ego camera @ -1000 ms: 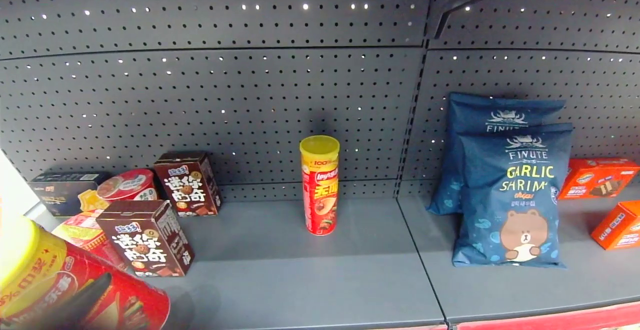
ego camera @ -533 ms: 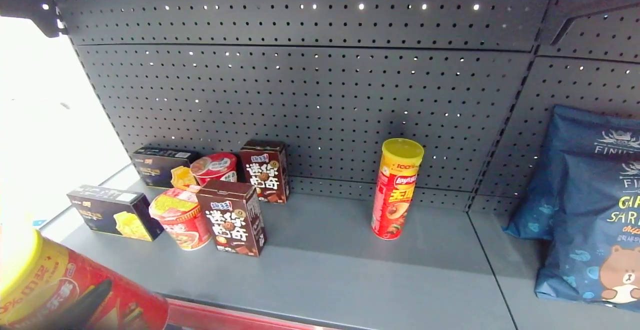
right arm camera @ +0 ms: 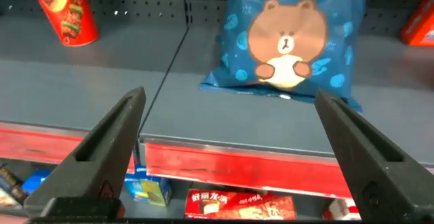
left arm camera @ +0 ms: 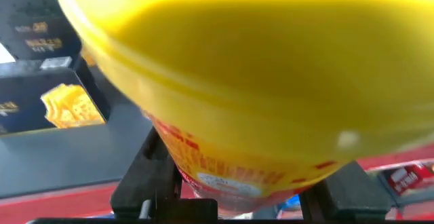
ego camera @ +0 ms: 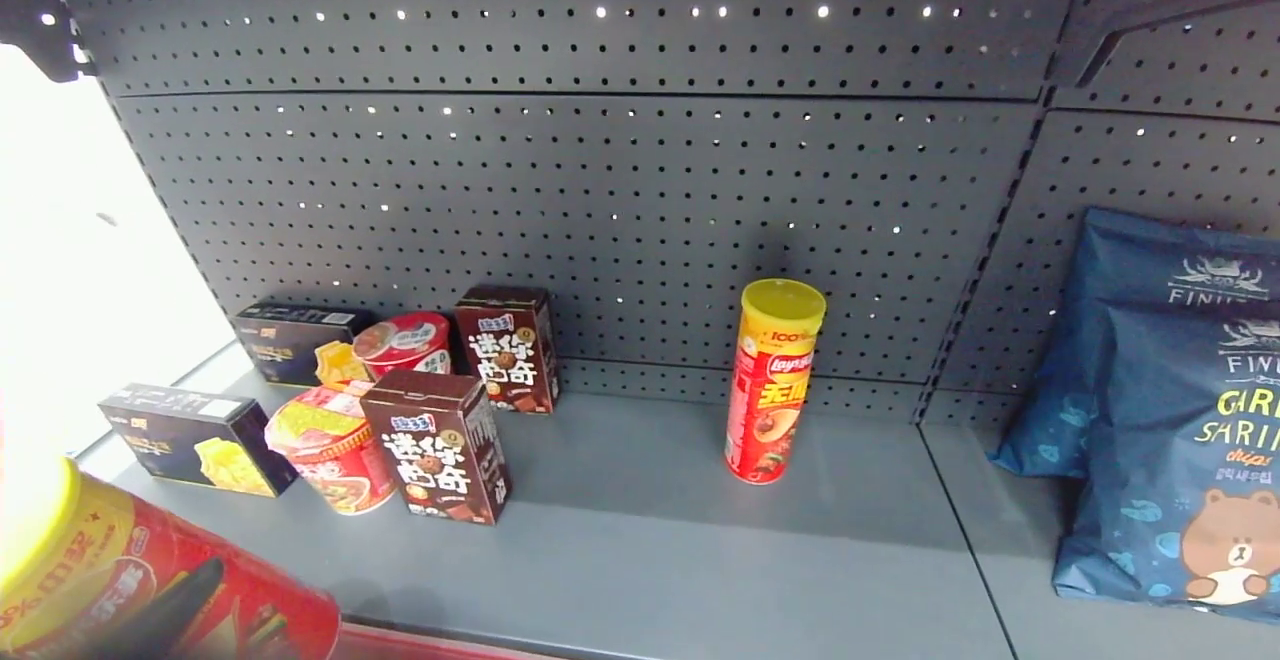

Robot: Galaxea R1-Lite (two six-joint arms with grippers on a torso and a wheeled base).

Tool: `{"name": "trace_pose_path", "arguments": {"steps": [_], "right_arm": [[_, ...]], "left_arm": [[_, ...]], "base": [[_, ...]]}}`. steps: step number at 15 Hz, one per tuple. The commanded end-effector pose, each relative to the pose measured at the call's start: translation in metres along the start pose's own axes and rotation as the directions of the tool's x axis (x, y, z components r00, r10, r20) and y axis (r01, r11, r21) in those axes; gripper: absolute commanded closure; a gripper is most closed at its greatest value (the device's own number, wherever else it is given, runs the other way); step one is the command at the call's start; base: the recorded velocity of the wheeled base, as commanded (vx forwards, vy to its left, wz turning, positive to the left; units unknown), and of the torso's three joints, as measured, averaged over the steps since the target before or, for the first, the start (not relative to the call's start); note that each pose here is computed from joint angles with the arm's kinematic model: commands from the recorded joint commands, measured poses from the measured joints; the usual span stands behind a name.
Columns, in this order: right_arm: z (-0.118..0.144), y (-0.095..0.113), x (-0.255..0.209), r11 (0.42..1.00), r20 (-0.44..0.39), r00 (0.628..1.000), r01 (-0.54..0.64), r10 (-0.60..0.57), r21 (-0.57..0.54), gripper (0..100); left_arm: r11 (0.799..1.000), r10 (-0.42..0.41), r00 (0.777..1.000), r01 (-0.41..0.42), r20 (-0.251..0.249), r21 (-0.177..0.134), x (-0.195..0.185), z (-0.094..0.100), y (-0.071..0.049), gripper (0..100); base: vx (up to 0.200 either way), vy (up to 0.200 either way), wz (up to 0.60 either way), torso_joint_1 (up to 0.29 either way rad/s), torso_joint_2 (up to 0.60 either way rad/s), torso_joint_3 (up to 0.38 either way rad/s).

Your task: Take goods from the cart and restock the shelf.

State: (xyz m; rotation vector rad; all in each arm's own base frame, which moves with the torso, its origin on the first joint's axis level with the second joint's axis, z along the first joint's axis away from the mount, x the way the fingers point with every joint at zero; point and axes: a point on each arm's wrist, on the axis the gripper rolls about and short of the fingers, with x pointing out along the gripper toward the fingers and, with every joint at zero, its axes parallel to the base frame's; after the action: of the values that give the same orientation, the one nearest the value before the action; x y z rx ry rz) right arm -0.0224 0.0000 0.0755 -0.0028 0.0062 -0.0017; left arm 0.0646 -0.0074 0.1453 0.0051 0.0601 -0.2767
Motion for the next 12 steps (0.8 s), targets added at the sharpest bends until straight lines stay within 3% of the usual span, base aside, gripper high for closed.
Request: {"name": "trace_pose_path", "arguments": {"steps": [1,2,9,12], "right_arm": [[0.0001,0.0000,0.0001,1.000,0.000,1.000,-0.002,0.002,0.000,0],[0.0001,0.0000,0.0002,1.000,-0.001,1.000,-0.002,0.002,0.000,0],[0.0001,0.0000,0.0001,1.000,0.000,1.000,0.000,0.000,0.000,0],[0.0001,0.0000,0.0002,1.000,-0.001,1.000,-0.002,0.002,0.001,0]], "left_arm": [[1.000,0.000,1.000,0.000,-0.004,-0.001,0.0001,-0.0005,0.0000,100],[1.000,0.000,1.000,0.000,-0.002,0.000,-0.0001,-0.0004,0.0000,100],[1.000,0.000,1.000,0.000,0.005,0.002,-0.0018,-0.0007,-0.0005,100],[1.000,0.000,1.000,0.000,0.002,0.001,-0.0022,-0.0020,-0.0006,100]], "base": [[0.000,0.000,-0.60,0.007,0.00,0.002],[0.000,0.000,-0.60,0.002,0.00,0.007],[0.000,0.000,0.00,0.000,0.00,0.000],[0.000,0.000,-0.60,-0.001,0.00,0.004]]}}
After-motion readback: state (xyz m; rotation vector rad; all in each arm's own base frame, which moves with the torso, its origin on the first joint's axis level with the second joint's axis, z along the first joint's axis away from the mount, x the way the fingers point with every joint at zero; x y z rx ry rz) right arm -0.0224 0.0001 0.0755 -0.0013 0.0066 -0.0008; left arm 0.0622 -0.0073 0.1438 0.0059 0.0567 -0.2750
